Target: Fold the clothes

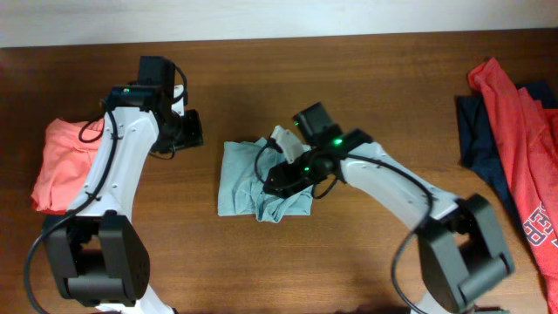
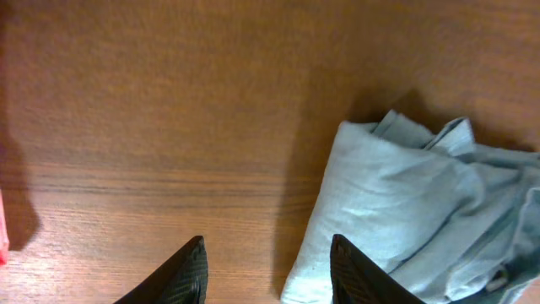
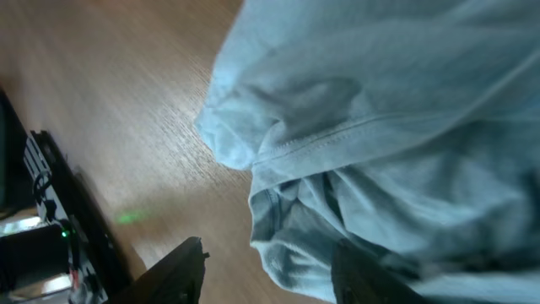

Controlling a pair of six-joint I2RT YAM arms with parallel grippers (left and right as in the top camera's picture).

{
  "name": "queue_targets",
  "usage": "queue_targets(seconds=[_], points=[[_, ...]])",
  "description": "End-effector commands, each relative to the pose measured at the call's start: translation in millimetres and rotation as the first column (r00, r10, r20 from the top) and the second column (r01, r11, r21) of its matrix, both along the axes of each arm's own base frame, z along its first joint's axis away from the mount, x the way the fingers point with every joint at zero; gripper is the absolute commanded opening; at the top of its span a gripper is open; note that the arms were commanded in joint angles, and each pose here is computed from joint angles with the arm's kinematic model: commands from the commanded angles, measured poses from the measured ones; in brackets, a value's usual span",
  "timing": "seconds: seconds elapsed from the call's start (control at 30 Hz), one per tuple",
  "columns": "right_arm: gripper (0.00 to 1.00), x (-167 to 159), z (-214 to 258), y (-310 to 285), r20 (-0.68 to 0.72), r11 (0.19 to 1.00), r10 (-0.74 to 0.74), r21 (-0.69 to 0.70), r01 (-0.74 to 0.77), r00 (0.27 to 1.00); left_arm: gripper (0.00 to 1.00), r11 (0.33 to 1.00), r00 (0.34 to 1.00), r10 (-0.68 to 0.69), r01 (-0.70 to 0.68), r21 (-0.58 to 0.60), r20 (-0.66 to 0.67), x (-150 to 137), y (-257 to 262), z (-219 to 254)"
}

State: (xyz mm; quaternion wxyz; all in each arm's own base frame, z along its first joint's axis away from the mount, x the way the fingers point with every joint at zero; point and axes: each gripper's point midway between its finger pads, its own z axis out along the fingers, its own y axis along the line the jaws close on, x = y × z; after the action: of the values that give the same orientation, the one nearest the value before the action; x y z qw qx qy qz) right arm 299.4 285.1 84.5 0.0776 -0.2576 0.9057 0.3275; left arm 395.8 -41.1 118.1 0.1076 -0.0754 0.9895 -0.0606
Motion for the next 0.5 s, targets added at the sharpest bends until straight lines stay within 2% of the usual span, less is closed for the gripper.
queue_targets(seconds=[0.0, 0.2, 0.47], points=[[0.52, 0, -9, 6, -0.059, 0.999, -0.032, 0.006, 0.032, 0.998, 0.47, 0.999, 0.998, -0.034, 0.035, 0.008, -0.052, -9, -4, -19], [0.5, 6, -16, 9, -0.046, 0.999, -0.033, 0.013, 0.034, 0.998, 0.46, 0.989, 0.985, -0.151, 0.151, -0.007, -0.086, -15, -28, -33], [0.5, 9, -16, 11, -0.048, 0.998, -0.052, 0.022, 0.053, 0.998, 0.47, 0.98, 0.968, -0.2, 0.201, -0.005, -0.153, -21, -46, -60]])
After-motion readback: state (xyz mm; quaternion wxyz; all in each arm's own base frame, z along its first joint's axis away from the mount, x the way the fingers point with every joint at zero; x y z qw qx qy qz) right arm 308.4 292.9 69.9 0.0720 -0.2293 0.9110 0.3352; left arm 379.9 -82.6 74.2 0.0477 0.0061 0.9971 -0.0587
